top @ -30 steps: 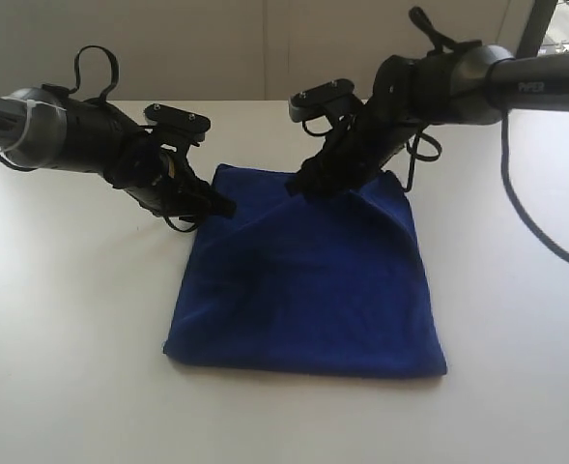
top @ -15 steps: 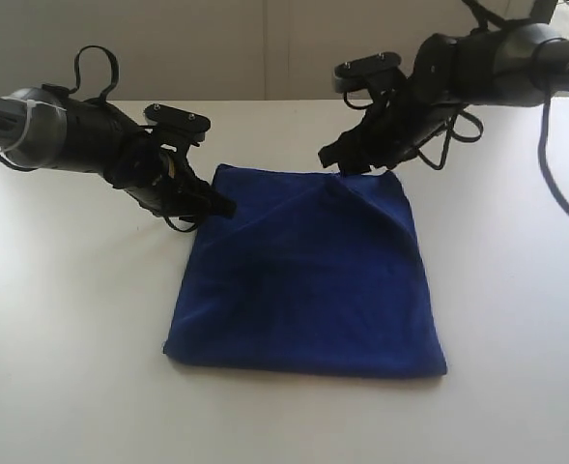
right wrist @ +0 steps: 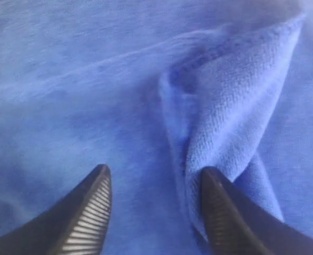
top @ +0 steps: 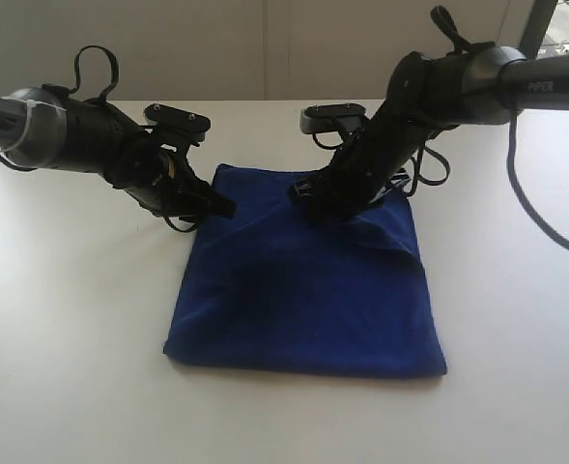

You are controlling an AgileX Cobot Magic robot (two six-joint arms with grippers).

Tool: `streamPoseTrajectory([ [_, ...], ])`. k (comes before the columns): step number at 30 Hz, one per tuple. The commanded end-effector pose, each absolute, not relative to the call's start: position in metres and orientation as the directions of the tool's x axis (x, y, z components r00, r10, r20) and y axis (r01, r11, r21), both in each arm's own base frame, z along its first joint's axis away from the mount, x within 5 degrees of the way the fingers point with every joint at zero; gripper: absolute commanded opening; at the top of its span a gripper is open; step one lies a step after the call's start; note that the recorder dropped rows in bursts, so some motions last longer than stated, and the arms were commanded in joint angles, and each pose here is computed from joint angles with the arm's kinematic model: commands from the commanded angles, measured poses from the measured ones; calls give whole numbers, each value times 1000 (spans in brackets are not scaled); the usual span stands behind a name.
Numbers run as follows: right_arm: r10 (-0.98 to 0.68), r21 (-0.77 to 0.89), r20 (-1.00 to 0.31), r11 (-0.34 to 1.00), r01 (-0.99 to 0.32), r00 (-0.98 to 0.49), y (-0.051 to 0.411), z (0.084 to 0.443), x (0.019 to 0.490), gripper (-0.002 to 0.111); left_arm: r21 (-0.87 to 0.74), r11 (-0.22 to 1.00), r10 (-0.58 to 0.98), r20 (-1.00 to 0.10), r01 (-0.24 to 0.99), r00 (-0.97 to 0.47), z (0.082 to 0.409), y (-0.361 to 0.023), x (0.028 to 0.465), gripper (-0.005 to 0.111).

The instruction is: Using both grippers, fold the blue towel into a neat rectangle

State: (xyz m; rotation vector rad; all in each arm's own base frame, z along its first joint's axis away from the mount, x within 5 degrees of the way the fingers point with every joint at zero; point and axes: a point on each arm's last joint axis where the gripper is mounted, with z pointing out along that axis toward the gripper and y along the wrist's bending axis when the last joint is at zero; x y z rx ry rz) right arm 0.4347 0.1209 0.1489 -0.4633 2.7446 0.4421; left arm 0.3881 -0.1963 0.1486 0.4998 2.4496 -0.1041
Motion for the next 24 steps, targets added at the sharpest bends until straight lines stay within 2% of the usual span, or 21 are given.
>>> streamPoseTrajectory([
  [1,-333,265,-368,857,-442,-868,131,158,428,49,41,928,321,-589,369,-741,148,-196,387,45],
  [11,-269,158,-580,889,-430,-769,122,206,439,49,42,928,322,-588,370,-742,147,-196,387,45],
  [15,-313,165,-554,867,-470,-771,127,207,433,49,42,928,322,-588,370,-742,147,-196,387,45],
  [19,-418,181,-489,810,-558,-765,142,191,425,49,41,928,321,-590,370,-741,147,-196,387,45],
  [24,-450,170,-477,795,-582,-755,153,174,426,49,41,928,321,-590,370,-741,147,-196,387,45],
])
